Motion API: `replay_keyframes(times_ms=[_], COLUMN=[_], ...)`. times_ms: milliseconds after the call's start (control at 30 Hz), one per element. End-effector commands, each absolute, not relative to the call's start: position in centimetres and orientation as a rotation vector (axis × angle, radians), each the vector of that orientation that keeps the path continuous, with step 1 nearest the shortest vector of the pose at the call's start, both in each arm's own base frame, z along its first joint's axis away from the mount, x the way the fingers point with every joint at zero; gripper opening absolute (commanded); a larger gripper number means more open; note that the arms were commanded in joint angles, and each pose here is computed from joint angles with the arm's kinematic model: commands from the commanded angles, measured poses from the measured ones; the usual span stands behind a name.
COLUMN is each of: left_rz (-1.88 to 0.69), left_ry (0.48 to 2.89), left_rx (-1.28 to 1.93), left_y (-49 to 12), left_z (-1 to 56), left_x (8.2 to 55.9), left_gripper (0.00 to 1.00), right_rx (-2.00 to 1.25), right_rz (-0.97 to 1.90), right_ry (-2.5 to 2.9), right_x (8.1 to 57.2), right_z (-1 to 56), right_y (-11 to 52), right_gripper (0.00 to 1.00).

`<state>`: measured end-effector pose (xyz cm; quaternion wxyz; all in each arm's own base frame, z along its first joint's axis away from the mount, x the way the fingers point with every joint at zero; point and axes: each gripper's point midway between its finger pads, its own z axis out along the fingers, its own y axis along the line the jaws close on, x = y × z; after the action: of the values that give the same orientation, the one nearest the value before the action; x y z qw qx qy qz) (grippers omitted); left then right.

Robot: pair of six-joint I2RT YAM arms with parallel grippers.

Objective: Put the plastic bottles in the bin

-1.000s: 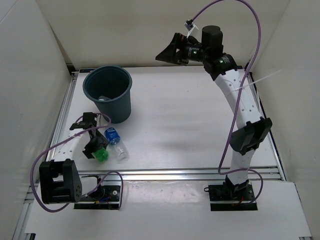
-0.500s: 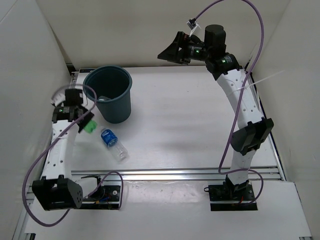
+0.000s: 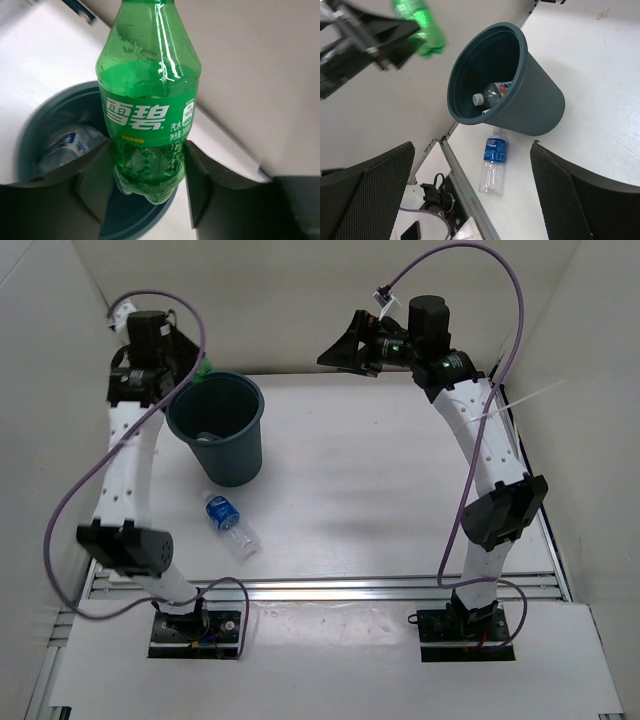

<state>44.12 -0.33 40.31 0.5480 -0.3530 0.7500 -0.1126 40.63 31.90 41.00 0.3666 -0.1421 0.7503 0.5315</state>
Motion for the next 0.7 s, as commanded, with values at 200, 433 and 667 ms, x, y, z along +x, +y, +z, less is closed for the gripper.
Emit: replay_keyframes(times_ms=[200, 433, 667], left_rz=[-0.263, 0.013, -0.060], left_ry=[1.908, 1.749, 1.799], left_rx=[-0.714, -0.749, -0.745], left_y=[-4.6, 1.2, 1.3], left_z=[38.7, 39.9, 34.6], left_x=[44.3, 34.8, 28.0], left_gripper=[1.00, 1.00, 1.00], right_rx=[-0.396, -0.598, -0.679], right_rz=[1.335, 1.299, 1.275], right_ry=[1.884, 1.932, 1.992], right_x=[38.7, 35.6, 33.8], right_z=[42.9, 39.1, 36.5], right_y=[28.9, 31.7, 35.2], right_gripper=[1.00, 1.00, 1.00])
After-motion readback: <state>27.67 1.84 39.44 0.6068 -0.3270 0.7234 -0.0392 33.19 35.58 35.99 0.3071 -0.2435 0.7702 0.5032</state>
